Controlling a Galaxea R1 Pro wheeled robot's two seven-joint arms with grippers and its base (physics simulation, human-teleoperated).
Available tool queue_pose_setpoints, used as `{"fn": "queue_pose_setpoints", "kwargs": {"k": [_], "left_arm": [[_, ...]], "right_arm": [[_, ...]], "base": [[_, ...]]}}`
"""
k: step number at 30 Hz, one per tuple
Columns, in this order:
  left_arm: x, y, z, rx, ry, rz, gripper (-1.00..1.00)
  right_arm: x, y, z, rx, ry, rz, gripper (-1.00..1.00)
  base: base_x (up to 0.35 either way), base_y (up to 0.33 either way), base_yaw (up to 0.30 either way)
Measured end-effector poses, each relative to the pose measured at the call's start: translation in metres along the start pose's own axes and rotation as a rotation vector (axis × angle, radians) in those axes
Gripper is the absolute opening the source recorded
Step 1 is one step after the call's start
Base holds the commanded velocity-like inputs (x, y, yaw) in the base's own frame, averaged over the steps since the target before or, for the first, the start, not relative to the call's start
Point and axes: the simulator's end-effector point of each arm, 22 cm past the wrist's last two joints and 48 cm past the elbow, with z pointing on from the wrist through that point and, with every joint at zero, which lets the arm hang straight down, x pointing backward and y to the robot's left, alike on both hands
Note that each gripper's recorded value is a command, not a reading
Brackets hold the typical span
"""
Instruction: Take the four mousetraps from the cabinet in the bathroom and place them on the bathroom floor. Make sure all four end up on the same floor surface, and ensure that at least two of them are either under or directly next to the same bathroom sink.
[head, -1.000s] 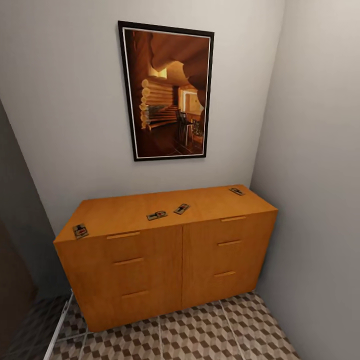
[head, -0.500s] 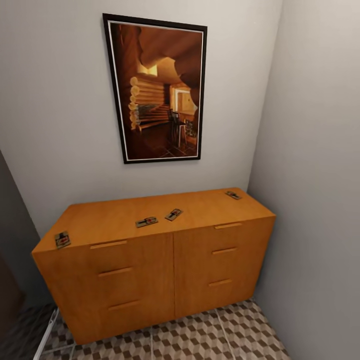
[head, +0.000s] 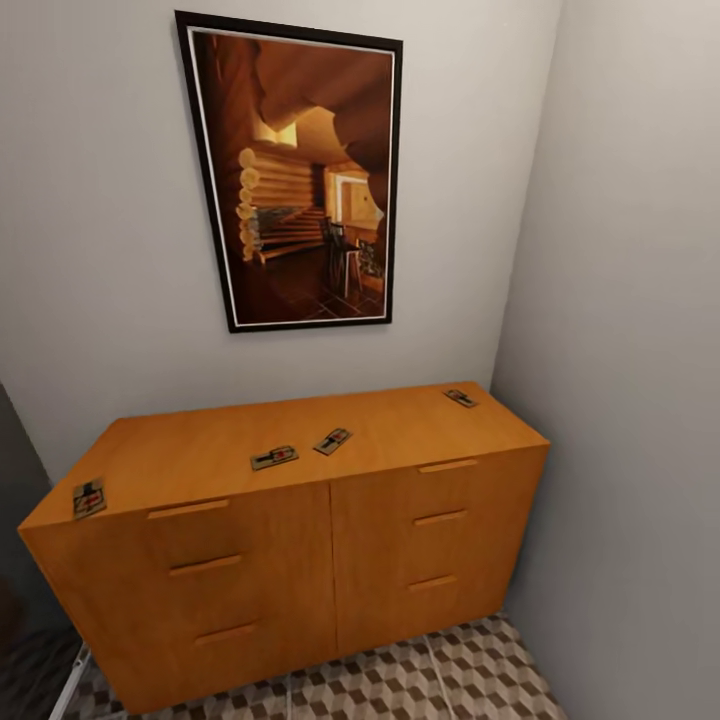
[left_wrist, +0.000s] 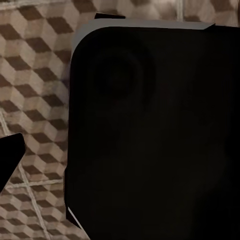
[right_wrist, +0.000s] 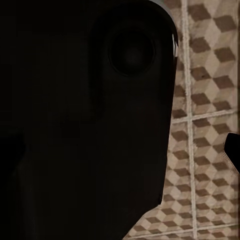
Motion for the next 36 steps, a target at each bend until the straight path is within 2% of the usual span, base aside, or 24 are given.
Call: {"fn": "queue_pose_setpoints", "kwargs": {"k": [15,36], "left_arm": [[-0.0001,0.0000,0.0000,0.000,0.000,0.000,1.00],[-0.0002,0.0002,0.0001,-0.001,-0.001,-0.001,1.00]], "right_arm": [[0.0001,0.0000,0.0000,0.000,0.000,0.000,1.00],[0.0000,0.0003,0.0001,-0.001,0.001,0.000,1.00]], "base": [[0.123,-0.075,0.000],[0.016,-0.006,0.000]]}}
